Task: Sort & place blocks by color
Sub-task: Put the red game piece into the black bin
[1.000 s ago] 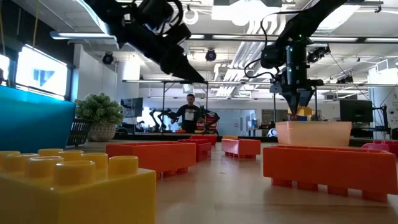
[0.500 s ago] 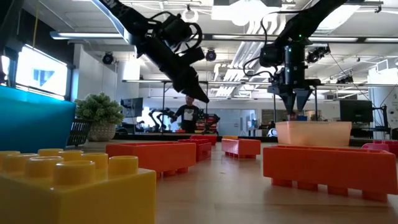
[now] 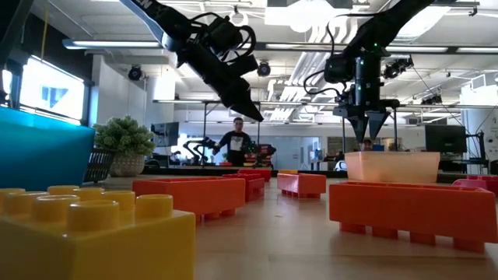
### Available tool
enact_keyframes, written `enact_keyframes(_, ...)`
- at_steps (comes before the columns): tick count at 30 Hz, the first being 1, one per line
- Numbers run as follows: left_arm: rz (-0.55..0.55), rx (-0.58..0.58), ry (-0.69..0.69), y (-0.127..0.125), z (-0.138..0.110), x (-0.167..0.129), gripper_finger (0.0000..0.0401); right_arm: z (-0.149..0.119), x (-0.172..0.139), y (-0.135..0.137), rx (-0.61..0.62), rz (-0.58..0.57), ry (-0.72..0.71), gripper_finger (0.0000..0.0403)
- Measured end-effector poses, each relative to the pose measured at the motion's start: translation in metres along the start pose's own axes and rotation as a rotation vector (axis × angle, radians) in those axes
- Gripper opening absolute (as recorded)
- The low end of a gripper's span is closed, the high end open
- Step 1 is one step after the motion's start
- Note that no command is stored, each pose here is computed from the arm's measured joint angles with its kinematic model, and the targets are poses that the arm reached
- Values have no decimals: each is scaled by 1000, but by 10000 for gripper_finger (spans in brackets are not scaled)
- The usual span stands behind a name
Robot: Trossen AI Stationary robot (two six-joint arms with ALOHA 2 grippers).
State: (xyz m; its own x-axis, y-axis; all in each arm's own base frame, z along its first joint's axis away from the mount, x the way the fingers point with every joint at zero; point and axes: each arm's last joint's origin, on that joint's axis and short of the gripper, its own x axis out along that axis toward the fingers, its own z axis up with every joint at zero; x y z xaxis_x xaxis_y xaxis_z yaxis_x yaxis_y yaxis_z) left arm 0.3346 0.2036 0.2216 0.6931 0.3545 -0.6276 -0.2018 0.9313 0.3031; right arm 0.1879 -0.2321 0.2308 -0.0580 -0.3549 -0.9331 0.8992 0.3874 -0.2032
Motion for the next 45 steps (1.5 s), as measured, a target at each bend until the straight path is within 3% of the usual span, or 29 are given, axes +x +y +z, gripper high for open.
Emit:
enact_keyframes(13, -36, -40, 61, 8, -5, -2, 213, 3, 0, 1, -1, 7, -26, 201)
enact_keyframes(32, -147, -104, 207, -2, -49, 51, 213, 3, 0, 1, -36, 8, -32, 201)
enact_keyframes(45, -153, -88, 261, -7, -62, 65, 213, 3, 0, 1, -48, 8, -31, 201)
